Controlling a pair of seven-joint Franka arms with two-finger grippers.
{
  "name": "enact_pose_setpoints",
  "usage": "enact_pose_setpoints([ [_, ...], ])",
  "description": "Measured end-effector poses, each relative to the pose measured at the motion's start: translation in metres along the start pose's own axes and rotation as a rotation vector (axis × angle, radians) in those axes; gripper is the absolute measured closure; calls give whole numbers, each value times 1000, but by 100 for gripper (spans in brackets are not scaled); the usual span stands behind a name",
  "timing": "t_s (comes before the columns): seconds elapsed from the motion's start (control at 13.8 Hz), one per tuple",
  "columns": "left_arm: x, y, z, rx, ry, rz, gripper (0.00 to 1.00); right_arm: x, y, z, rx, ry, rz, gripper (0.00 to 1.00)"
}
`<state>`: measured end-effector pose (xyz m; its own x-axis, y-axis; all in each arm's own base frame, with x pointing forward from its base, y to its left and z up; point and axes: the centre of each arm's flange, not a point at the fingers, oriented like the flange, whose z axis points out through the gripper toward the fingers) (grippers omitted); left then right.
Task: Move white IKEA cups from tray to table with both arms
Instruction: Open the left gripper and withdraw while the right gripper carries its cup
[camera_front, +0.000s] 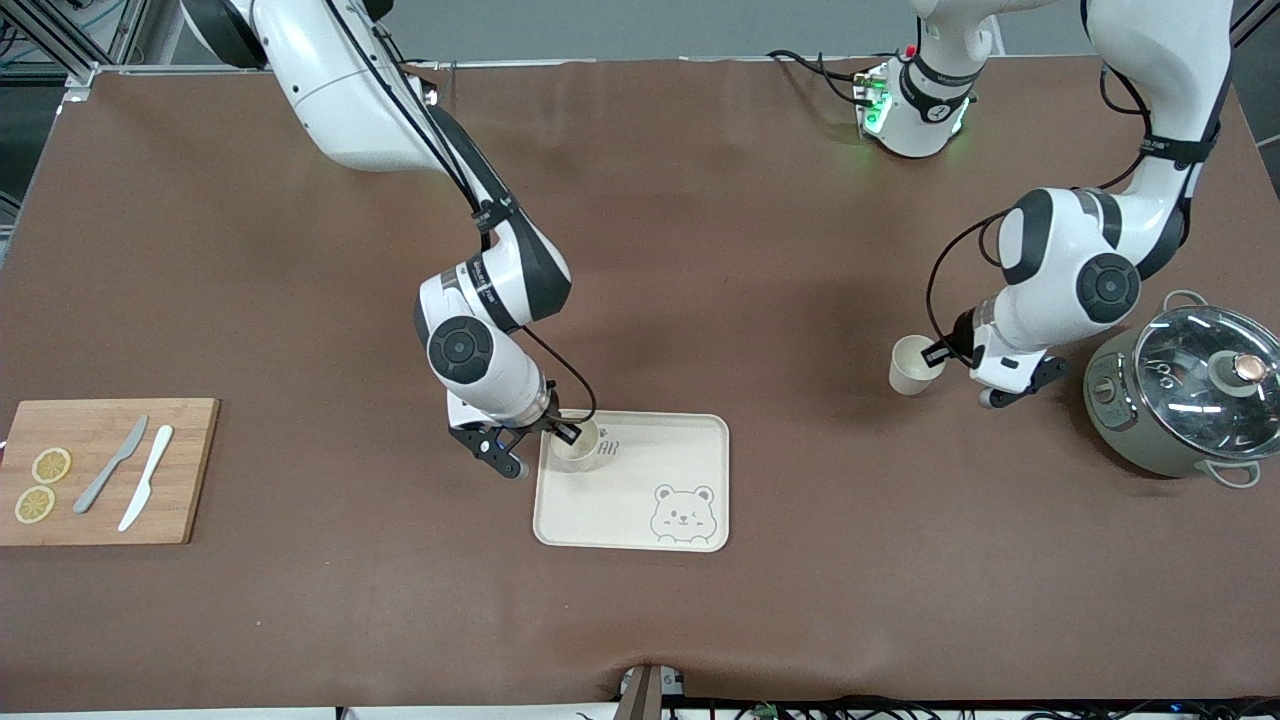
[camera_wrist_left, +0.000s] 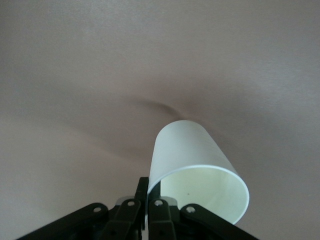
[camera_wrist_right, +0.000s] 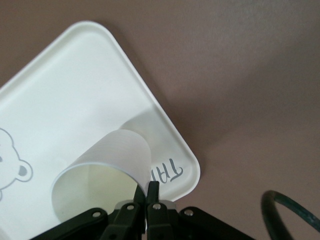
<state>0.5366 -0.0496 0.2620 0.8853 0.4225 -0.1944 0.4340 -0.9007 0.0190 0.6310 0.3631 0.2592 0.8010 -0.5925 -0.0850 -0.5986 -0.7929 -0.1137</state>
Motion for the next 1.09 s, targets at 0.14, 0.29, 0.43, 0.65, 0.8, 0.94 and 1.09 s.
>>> enact_pose_setpoints([
  [0.14,6,-10,10,-1,-18,4,97,19,7,-18,-26,-18,27,98],
  [0.29,8,-11,18,-1,-29,3,94,38,14,-43,-43,-33,12,98],
  [0.43,8,-9,23,-2,-33,5,74,58,32,-67,-71,-59,-69,98],
  [0.65,11,-7,16,-9,-19,7,45,110,82,-93,-84,-87,-172,98],
  [0.8,13,-2,2,-16,1,11,25,137,120,-97,-91,-102,-222,98],
  [0.94,14,1,-26,-12,7,16,5,157,155,-99,-97,-116,-264,98],
  [1.09,16,7,-70,-6,8,23,0,178,191,-99,-104,-115,-315,98],
])
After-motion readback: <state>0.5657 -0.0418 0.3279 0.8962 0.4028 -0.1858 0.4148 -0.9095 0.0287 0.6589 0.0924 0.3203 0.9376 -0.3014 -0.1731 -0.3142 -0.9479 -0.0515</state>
